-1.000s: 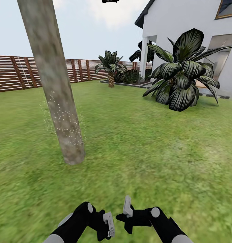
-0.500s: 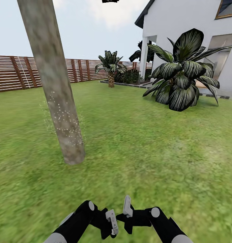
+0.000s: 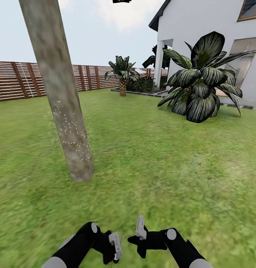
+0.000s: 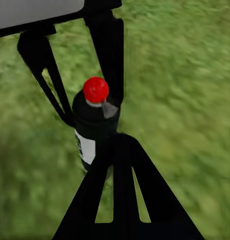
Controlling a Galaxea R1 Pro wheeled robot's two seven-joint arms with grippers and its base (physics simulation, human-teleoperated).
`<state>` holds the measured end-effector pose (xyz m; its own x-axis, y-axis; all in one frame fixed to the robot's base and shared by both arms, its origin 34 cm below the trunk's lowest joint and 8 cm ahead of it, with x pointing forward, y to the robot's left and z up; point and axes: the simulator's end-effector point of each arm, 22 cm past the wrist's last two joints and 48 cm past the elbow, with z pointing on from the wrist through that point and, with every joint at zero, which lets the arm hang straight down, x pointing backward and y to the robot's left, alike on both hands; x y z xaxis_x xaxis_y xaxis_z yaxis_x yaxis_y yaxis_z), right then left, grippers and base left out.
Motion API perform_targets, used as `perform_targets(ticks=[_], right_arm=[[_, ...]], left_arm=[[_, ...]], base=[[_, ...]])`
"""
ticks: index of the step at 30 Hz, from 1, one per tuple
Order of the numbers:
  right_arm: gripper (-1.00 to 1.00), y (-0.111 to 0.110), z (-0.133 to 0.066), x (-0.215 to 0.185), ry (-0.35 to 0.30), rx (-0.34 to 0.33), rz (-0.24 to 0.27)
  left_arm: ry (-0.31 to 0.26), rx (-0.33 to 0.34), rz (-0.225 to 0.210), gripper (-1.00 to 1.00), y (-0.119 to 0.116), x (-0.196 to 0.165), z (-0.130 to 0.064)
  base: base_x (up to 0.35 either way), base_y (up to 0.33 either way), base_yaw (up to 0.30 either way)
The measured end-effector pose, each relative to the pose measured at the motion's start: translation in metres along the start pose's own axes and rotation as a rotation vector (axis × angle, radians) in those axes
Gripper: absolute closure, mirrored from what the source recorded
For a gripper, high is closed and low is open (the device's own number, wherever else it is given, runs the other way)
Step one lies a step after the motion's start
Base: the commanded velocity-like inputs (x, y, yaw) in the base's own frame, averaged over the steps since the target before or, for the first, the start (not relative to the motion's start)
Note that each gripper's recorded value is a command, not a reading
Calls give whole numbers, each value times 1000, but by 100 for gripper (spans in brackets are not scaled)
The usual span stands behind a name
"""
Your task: In the garden, pick up the pesticide atomizer on the floor and spray pesticide onto both trees until each tree trunk is fully covered.
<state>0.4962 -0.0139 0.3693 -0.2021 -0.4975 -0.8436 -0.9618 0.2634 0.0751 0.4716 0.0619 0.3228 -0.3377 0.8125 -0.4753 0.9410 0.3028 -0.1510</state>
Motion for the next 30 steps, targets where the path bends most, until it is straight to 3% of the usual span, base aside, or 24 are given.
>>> perform_targets(ticks=[4,7,8,11,13,16,17,19,21,23,25,30], right_arm=[[100,0,-1,1,1,-1,2],[100,1,-1,2,2,-2,2],[-100,1,-1,3,4,-3,4],[-100,1,-3,6,9,-2,6],[-100,-1,-4,8,9,4,7],[-100,-9,-11,15,18,27,12],[-100,-19,-18,22,27,64,19],[-100,-55,-38,40,36,219,66],[-100,-86,-60,77,46,432,210],[-100,-101,-78,105,47,594,310],[-100,-114,-96,120,34,738,348],[-100,-103,-137,164,40,1049,389]], left_arm=[[53,-31,-35,100,19,47,-14],[20,-45,-82,100,27,57,-20],[9,-51,-82,100,29,60,-22],[13,-67,-92,100,37,76,-29],[10,-76,-126,100,40,86,-31],[-83,-172,-214,100,70,85,-46],[-116,-222,-247,100,84,85,-52],[-150,-311,-304,100,105,90,-62],[-178,-402,-384,100,124,100,-69],[-251,-478,-467,100,137,102,-74],[-317,-565,-531,100,148,108,-77],[-348,-850,-677,100,158,154,-84]], base=[[0,0,0],[0,0,0],[0,0,0],[0,0,0],[0,0,0],[0,0,0],[0,0,0],[0,0,0],[0,0,0],[0,0,0],[0,0,0],[0,0,0]])
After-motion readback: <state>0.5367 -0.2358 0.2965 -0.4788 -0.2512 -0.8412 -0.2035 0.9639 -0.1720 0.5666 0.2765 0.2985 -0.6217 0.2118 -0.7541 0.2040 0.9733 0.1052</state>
